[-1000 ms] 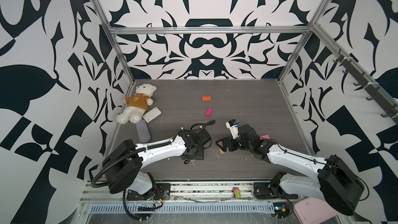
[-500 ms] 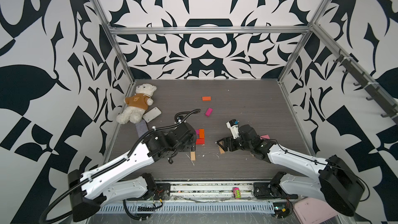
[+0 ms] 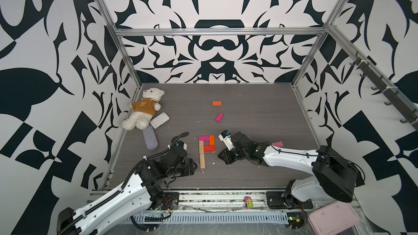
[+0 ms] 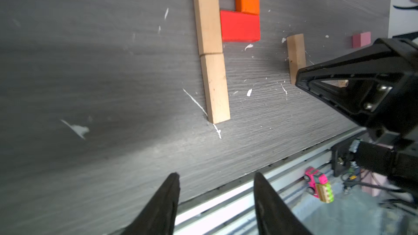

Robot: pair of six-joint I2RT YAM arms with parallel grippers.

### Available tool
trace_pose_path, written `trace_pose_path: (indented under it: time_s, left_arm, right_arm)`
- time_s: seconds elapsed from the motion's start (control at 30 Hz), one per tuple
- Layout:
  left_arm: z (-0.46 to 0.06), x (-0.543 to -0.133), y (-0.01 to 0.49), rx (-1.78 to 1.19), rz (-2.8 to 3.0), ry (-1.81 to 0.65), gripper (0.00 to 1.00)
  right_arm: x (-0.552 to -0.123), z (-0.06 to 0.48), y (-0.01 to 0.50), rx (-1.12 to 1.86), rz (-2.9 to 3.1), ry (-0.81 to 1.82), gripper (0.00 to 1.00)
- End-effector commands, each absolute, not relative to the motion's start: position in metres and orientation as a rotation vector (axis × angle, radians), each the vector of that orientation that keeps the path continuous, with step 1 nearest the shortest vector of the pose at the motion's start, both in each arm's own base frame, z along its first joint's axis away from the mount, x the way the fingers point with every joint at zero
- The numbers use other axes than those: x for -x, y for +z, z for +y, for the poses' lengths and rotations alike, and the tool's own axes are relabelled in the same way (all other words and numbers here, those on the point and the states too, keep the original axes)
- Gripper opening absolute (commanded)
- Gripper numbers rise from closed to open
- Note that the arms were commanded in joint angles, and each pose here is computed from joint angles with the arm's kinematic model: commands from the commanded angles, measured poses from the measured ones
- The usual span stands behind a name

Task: Assemble the letter p with building blocks
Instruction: Assemble the building block at the center of the board.

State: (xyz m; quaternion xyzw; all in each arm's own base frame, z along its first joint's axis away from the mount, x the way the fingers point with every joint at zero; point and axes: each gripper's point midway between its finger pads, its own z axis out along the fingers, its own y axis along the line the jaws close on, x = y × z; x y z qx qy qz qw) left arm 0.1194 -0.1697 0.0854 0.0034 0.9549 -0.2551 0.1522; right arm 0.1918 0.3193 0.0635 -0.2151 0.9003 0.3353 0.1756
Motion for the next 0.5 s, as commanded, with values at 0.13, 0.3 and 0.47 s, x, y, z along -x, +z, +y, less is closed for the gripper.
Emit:
trace_pose_path:
  time_s: [0.13, 0.3, 0.47]
  left_arm:
    - [-0.190, -0.107, 0.053, 0.051, 2.869, -0.846, 0.25]
    - [-0.201, -0.104, 0.033, 0.109, 2.900, -0.924, 0.13]
    - [-0.204, -0.106, 0.022, 0.185, 2.897, -0.948, 0.12]
  right_arm:
    - [-0.198, 0.357, 0.070, 0.683, 2.499, 1.055, 0.05]
    - [-0.196, 0.363, 0.058, 0.692, 2.514, 1.080, 0.03]
    - [-0.190, 0.370, 0.050, 0.718, 2.524, 1.112, 0.03]
